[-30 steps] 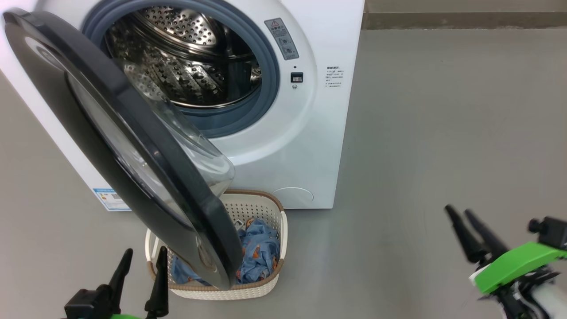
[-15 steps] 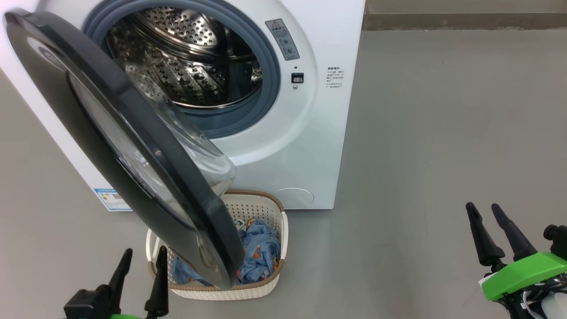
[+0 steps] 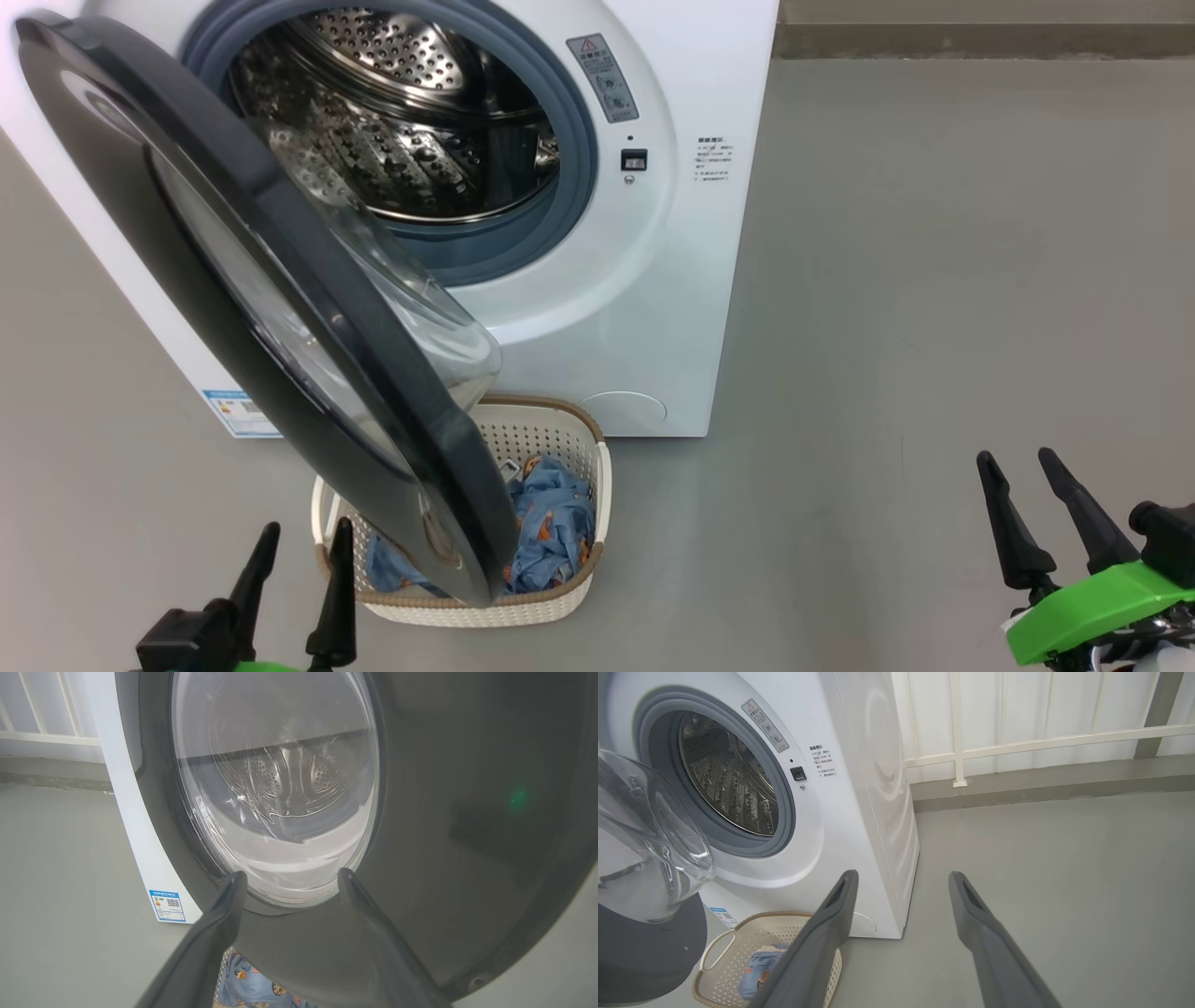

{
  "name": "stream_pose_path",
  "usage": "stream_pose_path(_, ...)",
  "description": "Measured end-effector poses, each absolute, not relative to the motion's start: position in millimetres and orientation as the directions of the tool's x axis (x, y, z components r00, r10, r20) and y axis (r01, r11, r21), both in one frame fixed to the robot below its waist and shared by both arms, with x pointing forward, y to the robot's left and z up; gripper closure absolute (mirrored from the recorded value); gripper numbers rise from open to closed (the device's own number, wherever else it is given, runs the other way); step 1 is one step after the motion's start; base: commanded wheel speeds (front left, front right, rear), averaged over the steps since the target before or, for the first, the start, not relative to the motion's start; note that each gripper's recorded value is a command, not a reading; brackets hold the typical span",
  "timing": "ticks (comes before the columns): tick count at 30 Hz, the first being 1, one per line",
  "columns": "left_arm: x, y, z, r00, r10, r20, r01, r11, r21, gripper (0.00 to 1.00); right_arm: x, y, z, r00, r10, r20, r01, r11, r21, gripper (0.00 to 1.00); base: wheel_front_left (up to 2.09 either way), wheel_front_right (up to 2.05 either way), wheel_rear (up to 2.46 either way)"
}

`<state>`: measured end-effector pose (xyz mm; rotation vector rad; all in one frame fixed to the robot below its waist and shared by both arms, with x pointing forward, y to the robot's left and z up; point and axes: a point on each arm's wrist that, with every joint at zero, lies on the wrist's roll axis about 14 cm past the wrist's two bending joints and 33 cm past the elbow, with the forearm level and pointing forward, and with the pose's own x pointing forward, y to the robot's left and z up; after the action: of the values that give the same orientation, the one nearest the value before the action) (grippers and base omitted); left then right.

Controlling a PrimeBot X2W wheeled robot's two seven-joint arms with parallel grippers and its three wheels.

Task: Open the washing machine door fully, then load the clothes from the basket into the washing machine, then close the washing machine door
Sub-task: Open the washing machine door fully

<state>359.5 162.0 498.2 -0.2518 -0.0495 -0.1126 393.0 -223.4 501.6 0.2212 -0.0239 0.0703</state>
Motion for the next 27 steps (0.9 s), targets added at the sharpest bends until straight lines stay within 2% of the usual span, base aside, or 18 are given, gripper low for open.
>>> stream_pose_path(6, 359.2, 163.3, 495.4, 0.993, -0.100, 0.055, 0.111, 0.963, -0.247, 0.00, 389.4, -222.9, 490.5, 0.997, 0.074, -0.002, -0.073, 0.986, 0.150, 0.00, 0.00, 0.00, 0.00)
stream_pose_path(20, 362.3, 165.4, 490.5, 0.995, -0.092, 0.040, 0.099, 0.961, -0.259, 0.00, 388.4, -224.5, 478.0, 0.998, 0.047, -0.031, -0.042, 0.988, 0.147, 0.00, 0.00, 0.00, 0.00)
stream_pose_path(21, 362.6, 166.1, 491.3, 0.995, -0.090, 0.042, 0.097, 0.960, -0.261, 0.13, 388.4, -223.7, 478.1, 0.998, 0.049, -0.031, -0.044, 0.989, 0.143, 0.00, 0.00, 0.00, 0.00)
stream_pose_path(22, 362.6, 167.7, 492.0, 0.996, -0.083, 0.044, 0.092, 0.959, -0.266, 0.60, 388.3, -223.1, 477.9, 0.998, 0.051, -0.031, -0.046, 0.989, 0.142, 0.00, 0.00, 0.00, 0.00)
stream_pose_path(23, 362.7, 169.6, 493.7, 0.996, -0.077, 0.050, 0.088, 0.960, -0.267, 0.90, 388.2, -222.4, 477.7, 0.998, 0.052, -0.032, -0.047, 0.989, 0.142, 0.00, 0.00, 0.00, 0.00)
stream_pose_path(24, 363.0, 171.5, 496.6, 0.996, -0.071, 0.059, 0.084, 0.959, -0.269, 1.00, 388.4, -221.9, 477.6, 0.998, 0.053, -0.032, -0.048, 0.989, 0.143, 0.00, 0.00, 0.00, 0.00)
stream_pose_path(27, 365.6, 176.2, 511.8, 0.993, -0.052, 0.107, 0.080, 0.958, -0.277, 1.00, 390.2, -220.6, 479.9, 0.998, 0.056, -0.024, -0.052, 0.988, 0.144, 0.00, 0.00, 0.00, 0.00)
